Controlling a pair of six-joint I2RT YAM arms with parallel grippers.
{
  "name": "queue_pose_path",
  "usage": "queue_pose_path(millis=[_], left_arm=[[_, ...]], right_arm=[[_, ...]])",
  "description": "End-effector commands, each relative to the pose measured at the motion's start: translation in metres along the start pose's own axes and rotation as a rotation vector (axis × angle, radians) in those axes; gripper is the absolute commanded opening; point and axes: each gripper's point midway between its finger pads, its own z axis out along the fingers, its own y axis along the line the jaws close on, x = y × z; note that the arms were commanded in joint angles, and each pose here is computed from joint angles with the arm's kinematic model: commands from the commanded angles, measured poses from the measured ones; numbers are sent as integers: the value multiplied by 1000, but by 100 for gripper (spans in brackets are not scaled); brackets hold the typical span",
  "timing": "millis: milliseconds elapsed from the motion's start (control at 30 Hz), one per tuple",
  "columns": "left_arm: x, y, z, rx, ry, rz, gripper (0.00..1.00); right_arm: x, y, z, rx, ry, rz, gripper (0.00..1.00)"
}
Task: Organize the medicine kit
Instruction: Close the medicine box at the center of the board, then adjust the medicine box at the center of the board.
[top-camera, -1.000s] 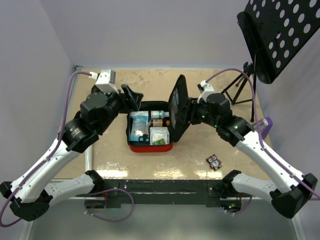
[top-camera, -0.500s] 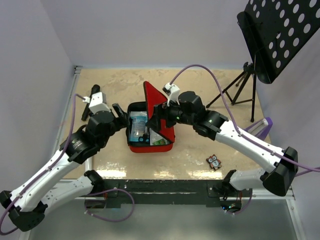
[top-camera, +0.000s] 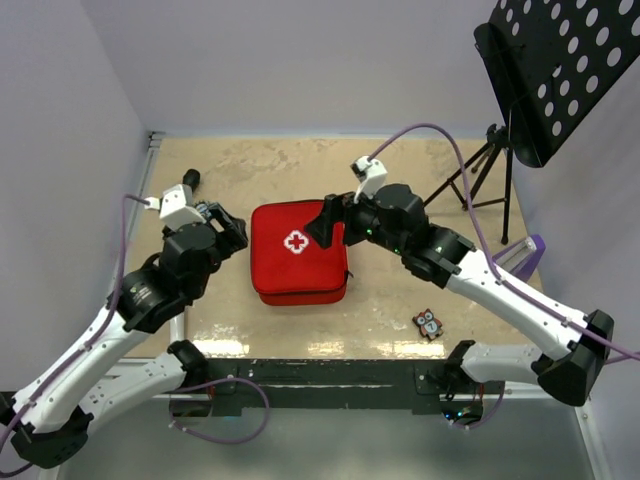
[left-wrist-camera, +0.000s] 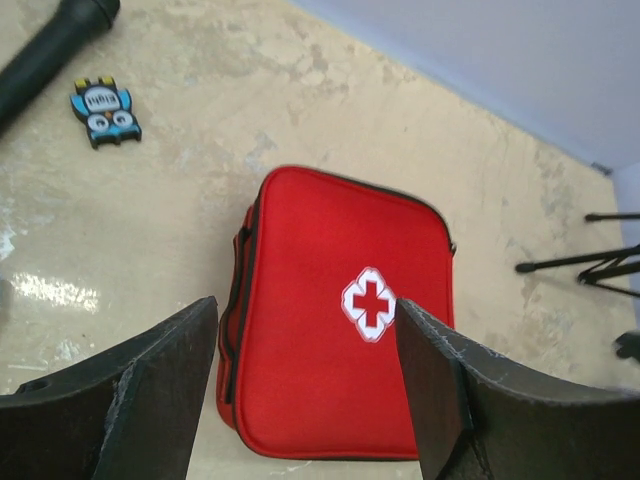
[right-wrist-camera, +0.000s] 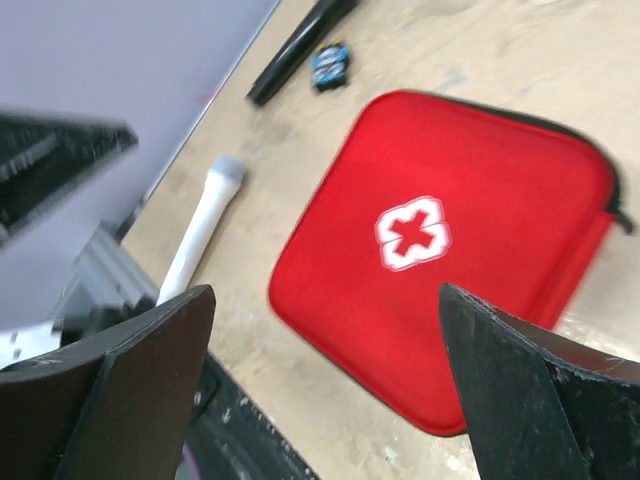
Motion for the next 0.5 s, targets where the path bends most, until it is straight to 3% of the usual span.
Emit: queue_pose_path(millis=[0, 100, 300, 467], left_arm=[[42, -10, 18, 45, 101, 14, 75], [68, -1, 29, 23, 149, 4, 76], [99, 27, 51, -26, 222, -51, 75], [132, 32, 69, 33, 335, -53, 75]], right_arm=[[0, -83, 2, 244, -73, 124, 95], [17, -118, 5, 264, -73, 180, 92], [39, -135, 29, 231, -32, 204, 92], [51, -144, 50, 217, 1, 207, 88]])
